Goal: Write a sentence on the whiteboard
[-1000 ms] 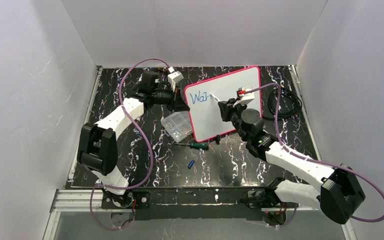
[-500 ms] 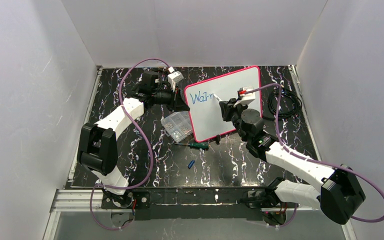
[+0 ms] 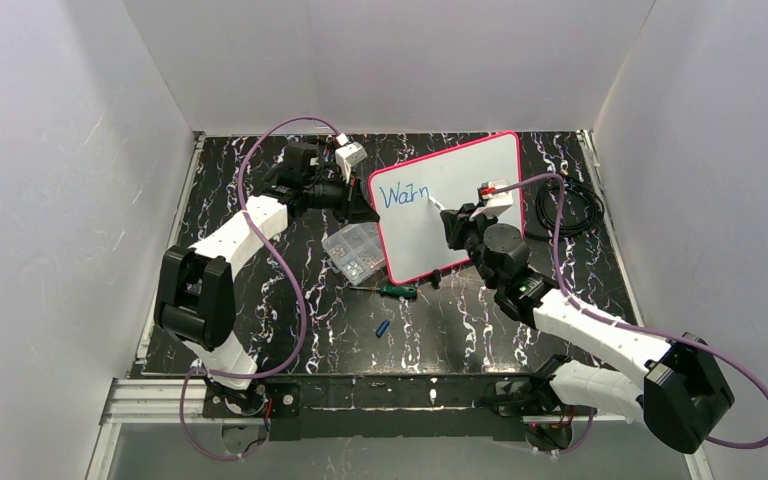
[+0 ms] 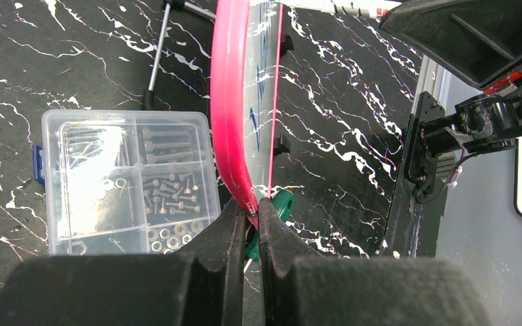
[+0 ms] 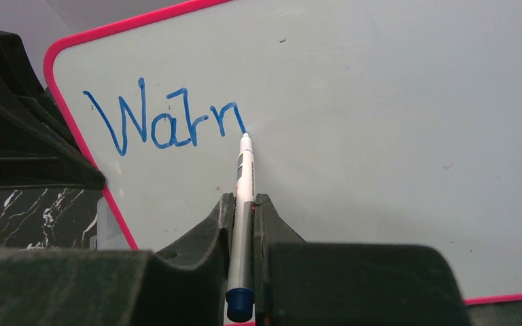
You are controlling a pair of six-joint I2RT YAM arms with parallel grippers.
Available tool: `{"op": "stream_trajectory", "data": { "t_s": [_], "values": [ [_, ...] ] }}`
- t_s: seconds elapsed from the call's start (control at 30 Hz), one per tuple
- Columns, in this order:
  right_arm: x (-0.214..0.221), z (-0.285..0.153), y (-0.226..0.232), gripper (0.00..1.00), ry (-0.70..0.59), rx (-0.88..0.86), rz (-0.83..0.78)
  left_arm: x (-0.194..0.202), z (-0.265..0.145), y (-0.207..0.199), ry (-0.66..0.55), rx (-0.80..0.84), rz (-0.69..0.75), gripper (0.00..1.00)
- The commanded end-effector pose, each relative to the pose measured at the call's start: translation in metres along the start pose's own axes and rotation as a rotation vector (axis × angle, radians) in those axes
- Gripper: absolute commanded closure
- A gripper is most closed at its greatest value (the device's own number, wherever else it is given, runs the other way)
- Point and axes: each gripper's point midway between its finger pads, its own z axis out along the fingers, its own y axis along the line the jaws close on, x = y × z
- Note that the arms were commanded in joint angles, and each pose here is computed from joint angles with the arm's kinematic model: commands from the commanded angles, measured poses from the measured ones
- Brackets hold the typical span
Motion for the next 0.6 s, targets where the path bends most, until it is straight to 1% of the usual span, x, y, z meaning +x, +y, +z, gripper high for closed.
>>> {"op": "stream_trajectory", "data": {
  "t_s": [0.0, 0.3, 0.57],
  "values": [
    [-0.011, 0.002, 0.002, 0.99, -0.033, 0.0, 0.017, -0.016, -0.009, -0.024, -0.022, 0.045, 0.075, 1.0],
    [-0.037, 0.007, 0.01, 0.99, -0.112, -0.018, 0.044, -0.017, -0.01, -0.024, -0.024, 0.046, 0.076, 1.0],
    [-0.04, 0.012, 0.009, 0.99, -0.125, -0.002, 0.031, -0.017, -0.01, -0.025, -0.024, 0.046, 0.077, 1.0]
  ]
}}
